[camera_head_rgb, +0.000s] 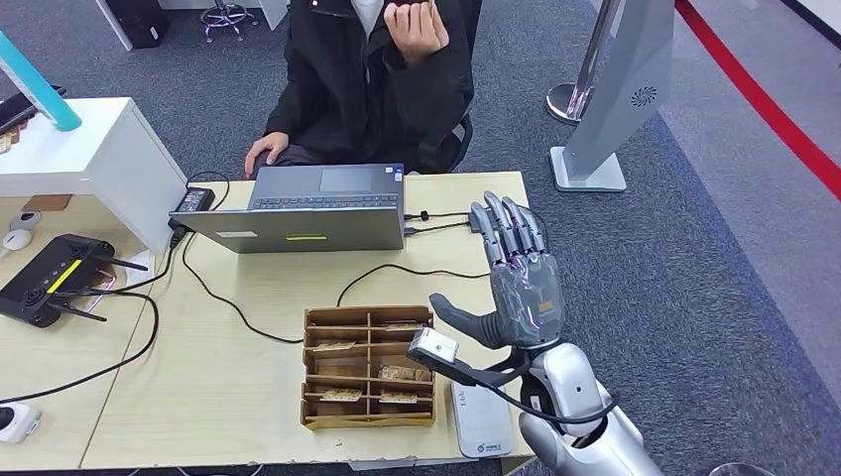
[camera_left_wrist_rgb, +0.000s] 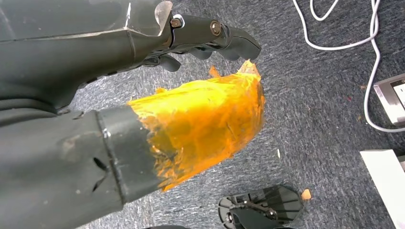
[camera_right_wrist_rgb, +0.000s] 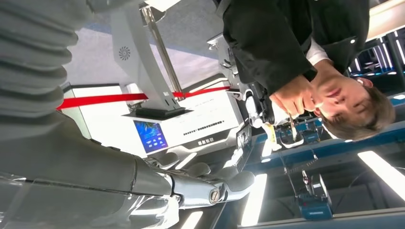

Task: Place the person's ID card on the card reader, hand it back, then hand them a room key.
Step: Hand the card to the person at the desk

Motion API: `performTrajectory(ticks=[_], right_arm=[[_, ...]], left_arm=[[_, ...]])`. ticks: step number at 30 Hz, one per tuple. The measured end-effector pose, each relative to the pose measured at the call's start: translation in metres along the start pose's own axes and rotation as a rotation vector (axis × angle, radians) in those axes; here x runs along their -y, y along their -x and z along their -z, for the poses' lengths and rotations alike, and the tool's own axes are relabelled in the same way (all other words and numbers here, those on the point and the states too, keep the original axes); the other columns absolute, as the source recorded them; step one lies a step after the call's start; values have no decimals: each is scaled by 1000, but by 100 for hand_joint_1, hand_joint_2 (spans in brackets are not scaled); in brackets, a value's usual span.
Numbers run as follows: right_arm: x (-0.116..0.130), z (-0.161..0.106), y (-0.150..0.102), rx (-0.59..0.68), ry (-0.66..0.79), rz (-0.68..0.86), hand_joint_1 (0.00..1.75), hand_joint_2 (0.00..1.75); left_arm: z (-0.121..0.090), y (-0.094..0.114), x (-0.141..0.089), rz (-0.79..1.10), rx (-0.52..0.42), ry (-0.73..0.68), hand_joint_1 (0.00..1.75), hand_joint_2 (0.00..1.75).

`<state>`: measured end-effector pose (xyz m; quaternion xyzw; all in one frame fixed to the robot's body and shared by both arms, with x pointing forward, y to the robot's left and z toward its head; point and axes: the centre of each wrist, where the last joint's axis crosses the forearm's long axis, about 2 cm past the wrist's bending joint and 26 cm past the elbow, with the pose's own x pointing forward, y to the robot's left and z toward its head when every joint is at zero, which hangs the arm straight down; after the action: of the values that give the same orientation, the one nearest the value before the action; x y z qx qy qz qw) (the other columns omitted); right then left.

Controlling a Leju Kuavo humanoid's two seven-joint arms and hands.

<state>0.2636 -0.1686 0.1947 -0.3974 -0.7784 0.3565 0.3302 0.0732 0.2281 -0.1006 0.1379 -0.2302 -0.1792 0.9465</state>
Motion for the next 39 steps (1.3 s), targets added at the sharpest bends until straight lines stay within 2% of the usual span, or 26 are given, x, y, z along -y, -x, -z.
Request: performTrajectory(ticks=[7, 25, 29, 39], right_arm=[[3, -3, -2, 1, 3, 42, 0, 0], [18, -44, -22, 38, 39, 420, 0, 0], [20, -50, -24, 43, 43, 476, 0, 0], [18, -76, -24, 68, 34, 740, 0, 0]], left_arm=[[0, 0, 0, -4, -1, -1, 0, 0], [-1, 6, 0, -26, 7, -16, 0, 0], [-2, 7, 0, -28, 7, -18, 0, 0], [-3, 11, 0, -42, 16, -30, 0, 0]])
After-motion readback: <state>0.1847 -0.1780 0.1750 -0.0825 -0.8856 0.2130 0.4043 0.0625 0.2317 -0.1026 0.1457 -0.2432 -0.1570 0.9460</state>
